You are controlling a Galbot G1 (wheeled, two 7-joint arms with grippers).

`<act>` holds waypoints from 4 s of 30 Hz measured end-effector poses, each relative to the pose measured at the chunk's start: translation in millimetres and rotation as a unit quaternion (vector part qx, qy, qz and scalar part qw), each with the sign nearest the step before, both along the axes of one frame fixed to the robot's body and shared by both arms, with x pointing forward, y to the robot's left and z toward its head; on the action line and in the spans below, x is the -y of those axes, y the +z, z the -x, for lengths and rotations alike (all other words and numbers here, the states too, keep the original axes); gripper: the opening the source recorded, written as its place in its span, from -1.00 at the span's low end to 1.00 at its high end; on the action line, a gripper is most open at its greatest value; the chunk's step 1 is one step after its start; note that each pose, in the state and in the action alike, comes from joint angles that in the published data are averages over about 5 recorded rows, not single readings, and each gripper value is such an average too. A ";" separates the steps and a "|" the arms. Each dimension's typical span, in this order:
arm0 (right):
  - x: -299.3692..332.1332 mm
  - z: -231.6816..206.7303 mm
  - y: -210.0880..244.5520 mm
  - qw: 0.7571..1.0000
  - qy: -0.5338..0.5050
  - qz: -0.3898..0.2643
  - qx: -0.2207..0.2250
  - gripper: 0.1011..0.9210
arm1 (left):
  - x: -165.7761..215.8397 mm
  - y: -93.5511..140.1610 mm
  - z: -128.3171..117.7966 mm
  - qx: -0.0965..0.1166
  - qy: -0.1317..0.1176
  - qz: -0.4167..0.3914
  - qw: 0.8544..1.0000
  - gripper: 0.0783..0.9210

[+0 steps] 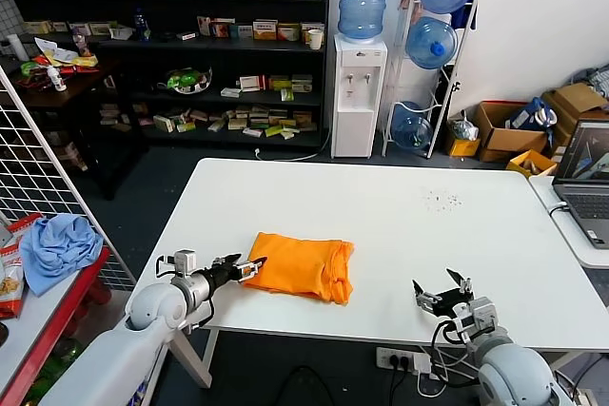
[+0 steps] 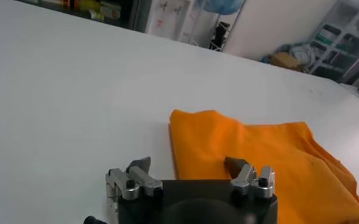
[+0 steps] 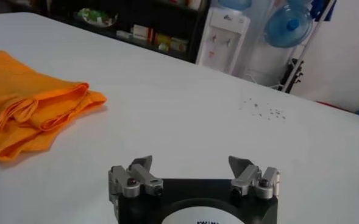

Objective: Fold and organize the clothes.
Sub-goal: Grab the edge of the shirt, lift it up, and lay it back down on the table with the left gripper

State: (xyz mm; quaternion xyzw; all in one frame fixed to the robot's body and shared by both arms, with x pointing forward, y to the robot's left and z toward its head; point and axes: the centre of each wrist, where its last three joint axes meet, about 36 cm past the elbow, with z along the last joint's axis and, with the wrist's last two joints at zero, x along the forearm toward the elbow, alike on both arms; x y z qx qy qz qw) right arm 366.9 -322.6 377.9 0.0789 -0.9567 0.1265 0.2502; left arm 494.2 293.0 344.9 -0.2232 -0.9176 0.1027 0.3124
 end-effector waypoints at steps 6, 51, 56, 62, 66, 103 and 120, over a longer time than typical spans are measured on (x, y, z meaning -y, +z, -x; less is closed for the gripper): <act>-2.1 0.4 2.2 1.000 0.001 0.000 0.001 0.76 | 8.3 -3.1 -2.1 -0.006 -0.007 0.005 1.000 0.55; -35.5 -10.7 6.4 0.999 0.020 -0.025 0.011 0.76 | -101.6 51.4 8.5 0.035 0.088 -0.186 0.978 -0.87; -39.0 -15.5 5.3 0.999 0.022 -0.029 0.014 0.76 | -142.6 62.0 4.1 0.053 0.108 -0.268 0.956 -0.87; -45.1 -19.6 4.3 0.999 0.027 -0.030 0.014 0.76 | -184.2 83.6 -1.0 0.083 0.123 -0.363 0.920 -0.87; -49.4 -21.2 3.7 0.999 0.029 -0.031 0.014 0.76 | -203.1 102.3 -3.7 0.099 0.127 -0.406 0.899 -0.87; -52.6 -0.7 -3.3 1.000 0.019 -0.008 0.006 0.76 | -41.7 99.4 18.1 0.108 0.080 -0.276 0.952 -0.87; -34.4 6.7 -7.0 1.000 0.016 0.002 0.004 0.76 | 89.7 59.7 20.8 0.106 0.061 -0.165 0.979 -0.87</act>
